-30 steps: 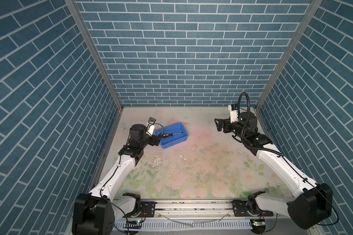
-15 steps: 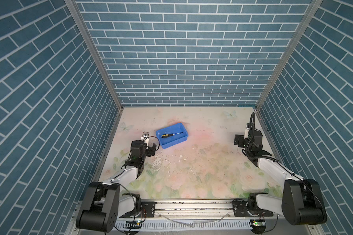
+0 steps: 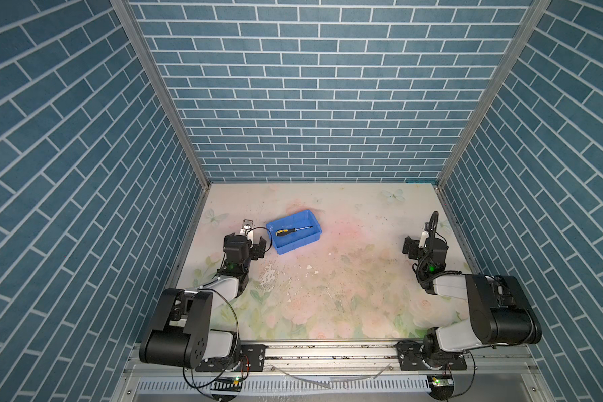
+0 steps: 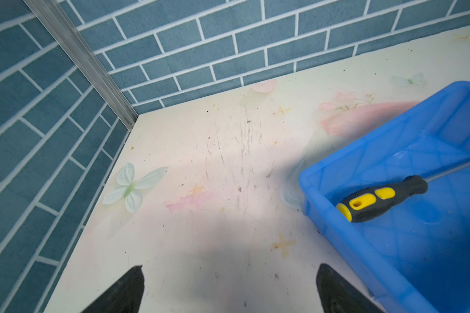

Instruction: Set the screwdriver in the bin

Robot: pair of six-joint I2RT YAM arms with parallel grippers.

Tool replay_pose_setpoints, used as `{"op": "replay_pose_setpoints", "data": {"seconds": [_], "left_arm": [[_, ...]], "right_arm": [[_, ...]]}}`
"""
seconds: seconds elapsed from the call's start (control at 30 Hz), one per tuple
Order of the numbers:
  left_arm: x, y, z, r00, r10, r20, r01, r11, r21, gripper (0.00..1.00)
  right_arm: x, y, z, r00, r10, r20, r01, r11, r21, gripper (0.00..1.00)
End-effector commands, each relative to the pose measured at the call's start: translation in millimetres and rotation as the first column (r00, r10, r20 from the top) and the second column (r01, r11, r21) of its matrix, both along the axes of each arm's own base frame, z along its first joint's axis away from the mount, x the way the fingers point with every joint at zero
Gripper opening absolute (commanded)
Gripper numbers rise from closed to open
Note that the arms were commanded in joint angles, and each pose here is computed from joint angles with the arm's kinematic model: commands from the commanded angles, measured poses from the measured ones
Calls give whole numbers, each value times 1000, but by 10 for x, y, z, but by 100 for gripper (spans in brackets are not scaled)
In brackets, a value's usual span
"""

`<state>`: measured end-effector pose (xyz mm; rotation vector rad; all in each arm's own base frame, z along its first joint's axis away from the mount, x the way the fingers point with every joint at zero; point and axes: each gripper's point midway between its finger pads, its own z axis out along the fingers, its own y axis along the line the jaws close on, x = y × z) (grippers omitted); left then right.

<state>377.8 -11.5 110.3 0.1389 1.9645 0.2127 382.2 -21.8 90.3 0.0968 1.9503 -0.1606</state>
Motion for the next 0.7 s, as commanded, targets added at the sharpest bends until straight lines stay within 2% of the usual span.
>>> {"op": "replay_pose_setpoints", "data": {"seconds": [0.0, 0.03, 0.13, 0.33, 0.4, 0.43, 0.67], "left_arm": [[22, 65, 72, 999, 39, 24, -39, 999, -17, 100], [39, 61, 78, 999, 34, 32, -34, 999, -8, 100], [106, 52, 80, 997, 24, 79, -22, 999, -28, 100], [145, 167, -141, 995, 61, 79, -56, 996, -70, 100], [165, 197, -173, 997, 67, 38, -63, 994, -94, 100], [174, 209, -158, 996, 63, 62, -57, 993, -100, 100], [162, 213, -164, 996, 66, 53, -60, 993, -100, 100]], "right_arm": [[77, 141, 24, 991, 120, 57, -120, 993, -2, 99], [87, 130, -17, 993, 114, 10, -115, 993, 12, 99], [121, 84, -10, 995, 102, 18, -102, 994, 30, 99], [110, 71, -14, 995, 96, 14, -96, 995, 26, 99], [115, 65, -18, 996, 92, 11, -93, 995, 28, 99], [115, 62, -21, 996, 91, 10, -91, 995, 27, 99], [127, 7, -17, 998, 54, 8, -55, 998, 33, 99]]}}
